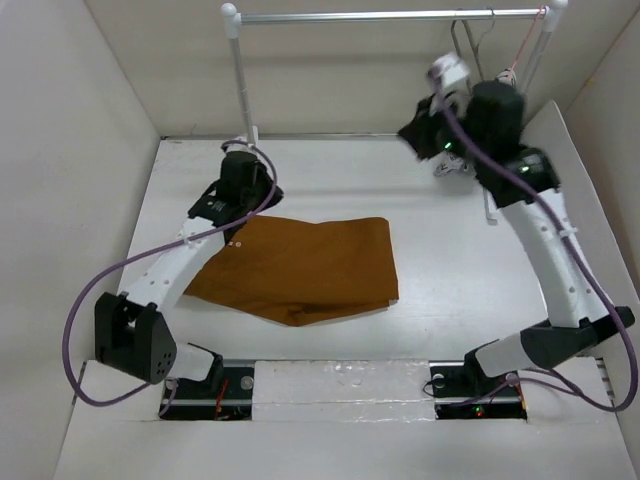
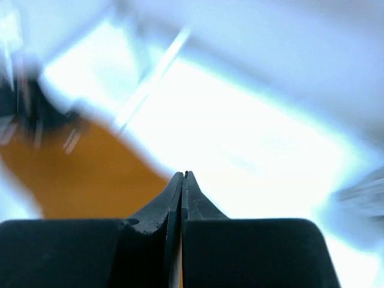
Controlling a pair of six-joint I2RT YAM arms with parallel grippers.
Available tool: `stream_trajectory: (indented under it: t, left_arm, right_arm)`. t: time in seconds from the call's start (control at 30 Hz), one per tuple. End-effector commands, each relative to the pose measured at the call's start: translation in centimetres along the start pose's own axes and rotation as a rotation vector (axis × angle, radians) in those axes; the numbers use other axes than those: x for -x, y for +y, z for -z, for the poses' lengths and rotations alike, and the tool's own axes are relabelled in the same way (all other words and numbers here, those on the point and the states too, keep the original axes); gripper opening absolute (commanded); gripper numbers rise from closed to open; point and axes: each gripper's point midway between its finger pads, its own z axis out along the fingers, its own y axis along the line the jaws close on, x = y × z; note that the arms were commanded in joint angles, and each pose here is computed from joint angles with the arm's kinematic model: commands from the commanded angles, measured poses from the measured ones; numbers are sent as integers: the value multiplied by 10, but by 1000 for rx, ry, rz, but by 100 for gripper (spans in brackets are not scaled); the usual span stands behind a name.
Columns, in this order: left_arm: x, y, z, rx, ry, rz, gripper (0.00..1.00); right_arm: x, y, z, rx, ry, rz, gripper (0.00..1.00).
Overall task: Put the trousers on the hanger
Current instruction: Pick up the hanger from the clothesline.
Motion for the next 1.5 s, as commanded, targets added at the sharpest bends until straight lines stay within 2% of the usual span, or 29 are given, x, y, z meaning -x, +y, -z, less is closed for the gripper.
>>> stream_trajectory:
  t: [0.0,0.07,0.1,0.13,0.2,0.23,0.27,0.33,0.37,0.43,0.5,0.6,0.63,0.7,0.73,0.77,0.83,0.87,1.1,1.17,1.23,1.27,1.33,1.43,1.47]
  left_arm:
    - [-21,-46,-10,-129,63,-108,0]
    - [-40,-56,-17,-139,113,-124,0]
    - [-50,-60,-17,-166,144,-118,0]
    - [-52,-65,-18,-194,149,-113,0]
    - [-73,-77,-15,-251,199,-129,0]
    - [-79,-78,-14,-257,210,-146,0]
    - [-84,-79,-14,-264,220,-158,0]
    - [-92,-75,-14,-262,241,-159,0]
    - [-97,-70,-14,-256,254,-160,9]
    - [-99,-68,-14,-252,258,-166,13]
    - [-101,-64,-15,-240,264,-172,19]
    - [-106,-68,-16,-245,281,-181,21]
    - [-107,-67,-16,-244,285,-180,21]
    - [-105,-69,-17,-243,282,-180,21]
    - [-103,-69,-16,-243,277,-183,21]
    - [-101,-71,-16,-242,273,-182,21]
    - [-98,-73,-15,-245,269,-181,22]
    - [-96,-75,-14,-249,265,-181,22]
    - [-66,-96,-2,-269,212,-199,44]
    - [-44,-114,8,-305,170,-205,45]
    - [-21,-141,26,-378,144,-198,51]
    - [-21,-141,25,-377,145,-198,51]
    - [-8,-163,39,-450,138,-182,55]
    - [11,-191,57,-547,115,-157,58]
    - [13,-197,57,-561,116,-155,58]
  right_arm:
    - [58,-47,27,-132,-108,62,0]
    - [94,-92,43,-299,-179,99,2]
    - [104,-106,49,-351,-196,115,14]
    - [111,-131,60,-449,-205,139,44]
    - [120,-163,62,-524,-211,132,65]
    - [123,-166,57,-467,-219,142,73]
    - [119,-197,54,-498,-211,128,74]
    - [111,-210,45,-444,-193,101,74]
    - [90,-228,36,-453,-129,59,74]
    - [85,-231,33,-455,-117,59,75]
    - [65,-237,27,-497,-65,40,74]
    - [51,-244,22,-519,-47,23,66]
    - [48,-249,24,-551,-39,12,54]
    - [44,-249,19,-558,-28,13,43]
    - [47,-246,17,-580,-33,21,26]
    - [47,-247,18,-590,-35,25,17]
    - [57,-238,16,-589,-73,44,3]
    - [62,-235,17,-597,-89,49,0]
    - [111,-215,45,-666,-219,117,0]
    - [113,-207,50,-683,-210,123,0]
    - [92,-201,56,-695,-166,112,0]
    - [92,-201,56,-695,-166,112,0]
    - [66,-193,52,-676,-120,103,0]
    - [51,-175,59,-655,-126,102,0]
    - [30,-175,53,-648,-93,93,0]
